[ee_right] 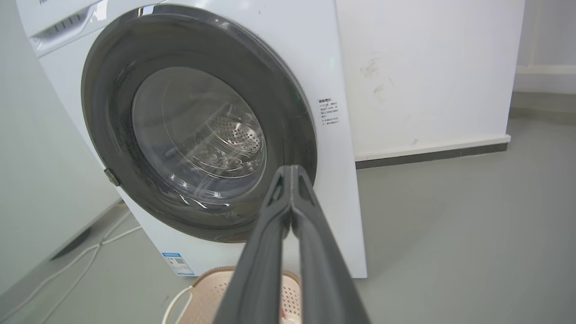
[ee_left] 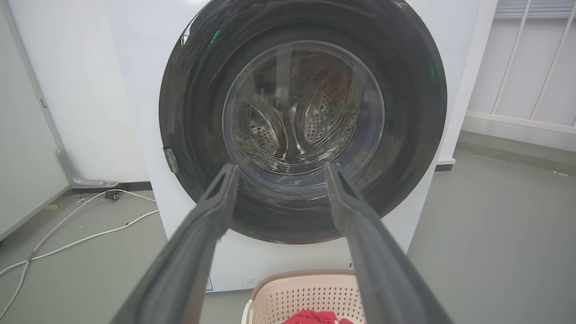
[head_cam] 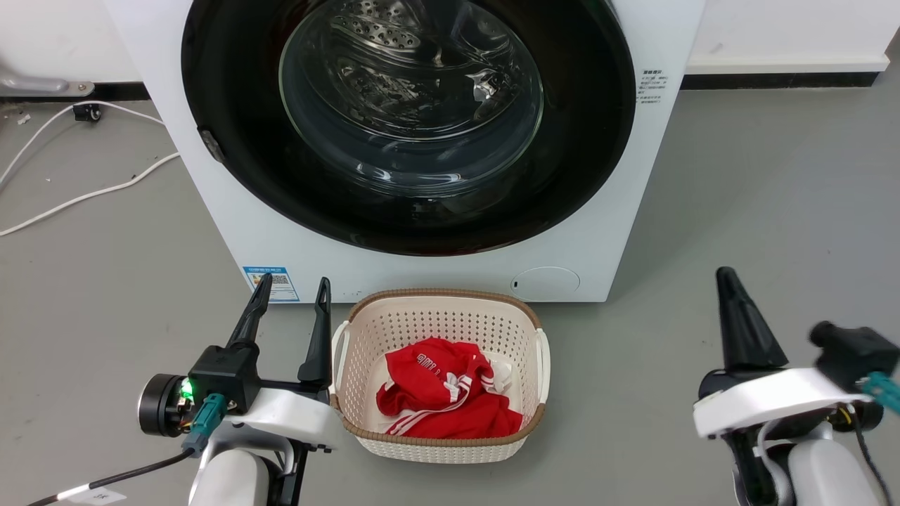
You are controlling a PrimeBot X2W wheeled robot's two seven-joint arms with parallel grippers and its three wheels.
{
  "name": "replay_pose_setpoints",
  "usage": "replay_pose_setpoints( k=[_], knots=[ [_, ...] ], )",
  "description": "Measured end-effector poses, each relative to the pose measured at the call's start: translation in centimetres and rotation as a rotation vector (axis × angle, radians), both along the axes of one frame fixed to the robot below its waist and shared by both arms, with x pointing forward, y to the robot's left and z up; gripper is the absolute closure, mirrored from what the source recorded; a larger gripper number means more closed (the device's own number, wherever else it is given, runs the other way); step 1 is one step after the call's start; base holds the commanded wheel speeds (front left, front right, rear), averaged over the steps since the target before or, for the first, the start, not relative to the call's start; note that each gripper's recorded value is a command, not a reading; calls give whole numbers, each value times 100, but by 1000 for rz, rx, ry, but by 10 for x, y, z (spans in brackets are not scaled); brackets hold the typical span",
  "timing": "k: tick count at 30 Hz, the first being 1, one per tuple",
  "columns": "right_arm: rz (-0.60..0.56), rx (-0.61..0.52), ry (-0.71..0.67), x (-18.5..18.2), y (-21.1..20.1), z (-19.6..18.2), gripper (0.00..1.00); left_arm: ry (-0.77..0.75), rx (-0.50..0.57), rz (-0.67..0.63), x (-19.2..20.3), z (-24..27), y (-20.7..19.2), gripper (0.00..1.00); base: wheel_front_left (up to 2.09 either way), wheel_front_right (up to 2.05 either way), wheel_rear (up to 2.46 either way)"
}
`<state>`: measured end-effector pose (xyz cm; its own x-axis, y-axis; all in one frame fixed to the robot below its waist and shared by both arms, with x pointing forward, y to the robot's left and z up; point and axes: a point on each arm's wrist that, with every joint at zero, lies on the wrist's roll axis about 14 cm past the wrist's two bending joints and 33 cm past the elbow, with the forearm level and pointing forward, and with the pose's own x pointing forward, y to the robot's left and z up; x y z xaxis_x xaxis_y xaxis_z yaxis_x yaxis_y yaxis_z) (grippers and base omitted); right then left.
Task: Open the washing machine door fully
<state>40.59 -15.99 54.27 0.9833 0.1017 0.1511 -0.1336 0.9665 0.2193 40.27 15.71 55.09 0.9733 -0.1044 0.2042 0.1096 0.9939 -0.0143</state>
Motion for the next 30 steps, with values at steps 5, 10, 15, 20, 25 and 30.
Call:
replay_pose_setpoints(
  k=[5,10,15,20,25,30],
  knots=[
    [-16,383,-15,1,-9,7,100,2,-1,0,0,-1,0,0,0,0,0],
    [-20,867,-76,5,-22,26,100,5,-3,-2,1,-2,-1,0,0,0,0],
    [-17,1153,-136,13,-39,43,100,10,-10,-3,5,-3,-2,0,0,0,0],
    [-15,1272,-154,34,-60,52,100,6,-13,-7,13,-3,-3,0,0,0,0],
    [19,1292,-149,69,-74,69,100,11,-14,-9,22,-6,-5,0,0,0,0],
    [125,1178,-75,126,-65,103,100,19,-15,-12,35,-10,-5,0,0,0,0]
  ],
)
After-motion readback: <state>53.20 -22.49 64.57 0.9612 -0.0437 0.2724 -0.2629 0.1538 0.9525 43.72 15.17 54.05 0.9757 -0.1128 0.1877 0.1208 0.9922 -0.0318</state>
